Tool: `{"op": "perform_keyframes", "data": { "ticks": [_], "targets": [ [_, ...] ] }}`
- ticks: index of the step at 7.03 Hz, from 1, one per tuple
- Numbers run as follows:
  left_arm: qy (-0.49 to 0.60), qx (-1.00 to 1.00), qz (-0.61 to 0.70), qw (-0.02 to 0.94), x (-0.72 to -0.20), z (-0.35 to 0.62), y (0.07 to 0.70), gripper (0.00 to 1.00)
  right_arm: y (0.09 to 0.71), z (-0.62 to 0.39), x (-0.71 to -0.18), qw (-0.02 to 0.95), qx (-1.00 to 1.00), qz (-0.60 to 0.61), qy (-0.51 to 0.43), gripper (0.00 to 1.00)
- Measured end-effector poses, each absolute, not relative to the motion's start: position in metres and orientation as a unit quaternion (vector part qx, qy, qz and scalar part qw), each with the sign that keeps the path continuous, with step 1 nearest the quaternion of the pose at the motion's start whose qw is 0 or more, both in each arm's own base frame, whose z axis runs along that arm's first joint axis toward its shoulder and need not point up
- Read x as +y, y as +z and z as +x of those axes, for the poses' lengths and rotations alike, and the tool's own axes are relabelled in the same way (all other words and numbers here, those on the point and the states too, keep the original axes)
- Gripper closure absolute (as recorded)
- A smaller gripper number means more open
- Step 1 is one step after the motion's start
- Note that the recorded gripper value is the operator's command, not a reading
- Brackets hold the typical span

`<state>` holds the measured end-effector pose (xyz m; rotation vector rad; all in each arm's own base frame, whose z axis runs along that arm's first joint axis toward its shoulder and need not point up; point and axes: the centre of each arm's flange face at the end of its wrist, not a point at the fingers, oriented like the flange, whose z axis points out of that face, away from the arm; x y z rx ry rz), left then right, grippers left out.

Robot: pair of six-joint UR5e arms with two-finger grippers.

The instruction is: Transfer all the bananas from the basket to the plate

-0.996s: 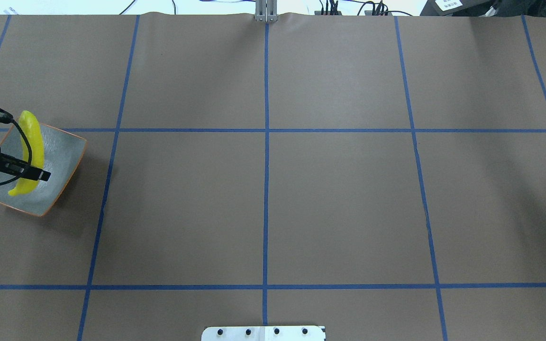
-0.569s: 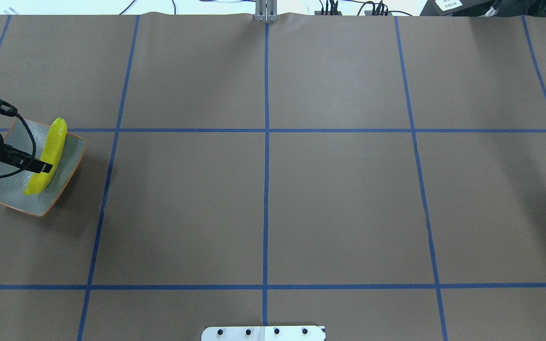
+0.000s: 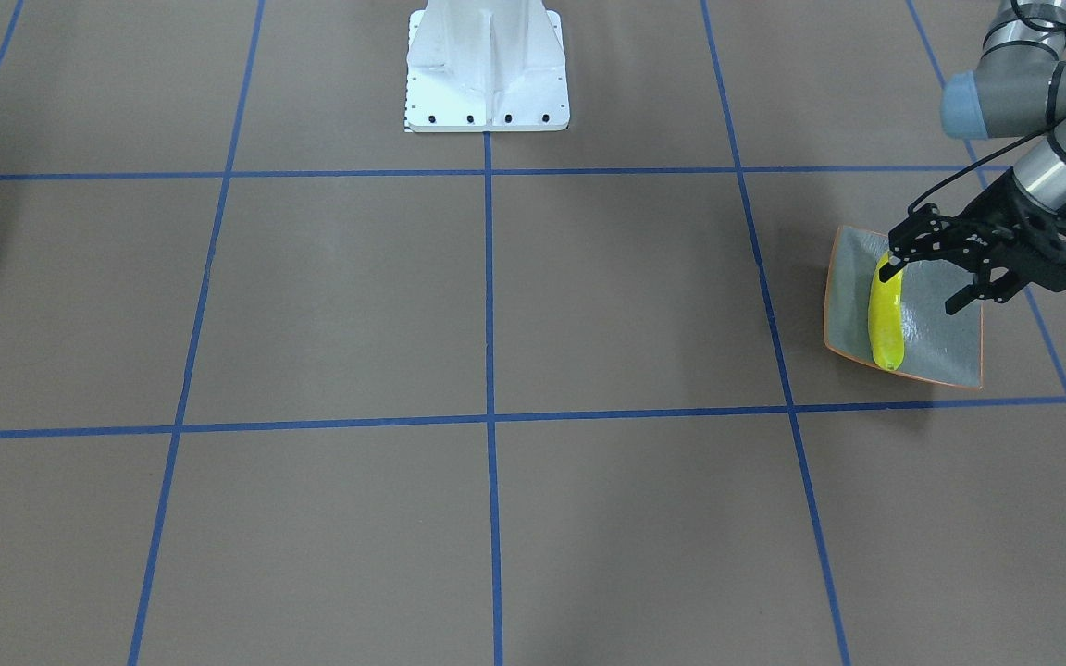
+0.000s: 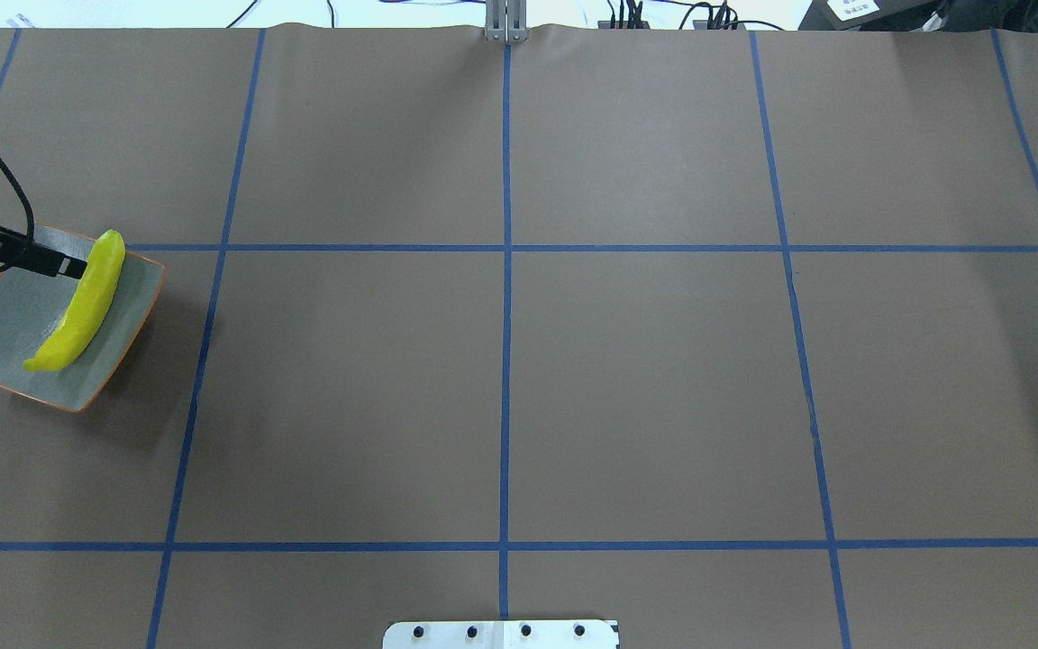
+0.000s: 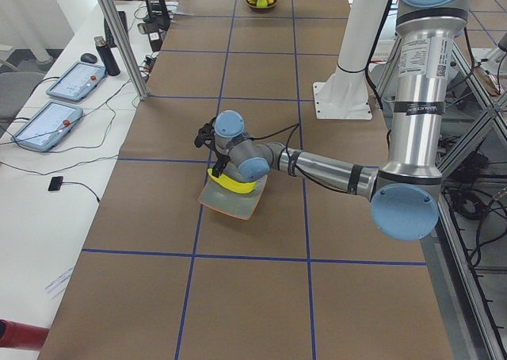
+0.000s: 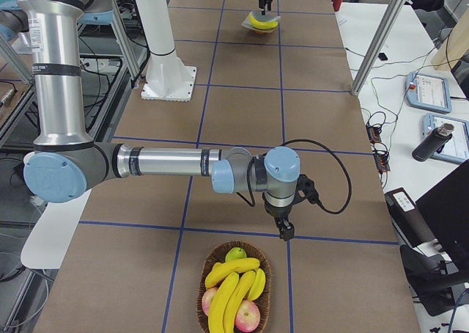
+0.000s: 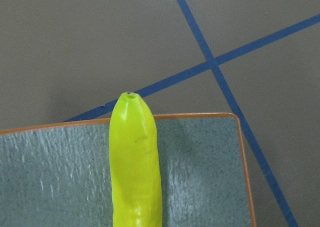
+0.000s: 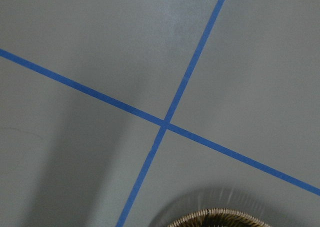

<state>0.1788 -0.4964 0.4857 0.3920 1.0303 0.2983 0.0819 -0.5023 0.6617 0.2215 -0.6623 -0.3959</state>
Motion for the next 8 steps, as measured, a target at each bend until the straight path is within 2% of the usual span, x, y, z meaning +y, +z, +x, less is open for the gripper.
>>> {"op": "perform_keyframes", "data": {
  "ticks": [5,7,8],
  "targets": [
    [0.140,0.496,0.198,0.834,-0.507,0.170,0.469,0.00,0.765,0.107,-0.404,0.924,-0.316,0.103,-0.191,0.02],
    [0.141,0.497,0.202,0.832,-0.508,0.170,0.465,0.00,0.779,0.109,-0.379,0.927,-0.309,0.120,-0.178,0.10],
    [0.141,0.497,0.204,0.832,-0.508,0.170,0.464,0.00,0.778,0.109,-0.379,0.932,-0.312,0.114,-0.141,0.15]
  ]
}}
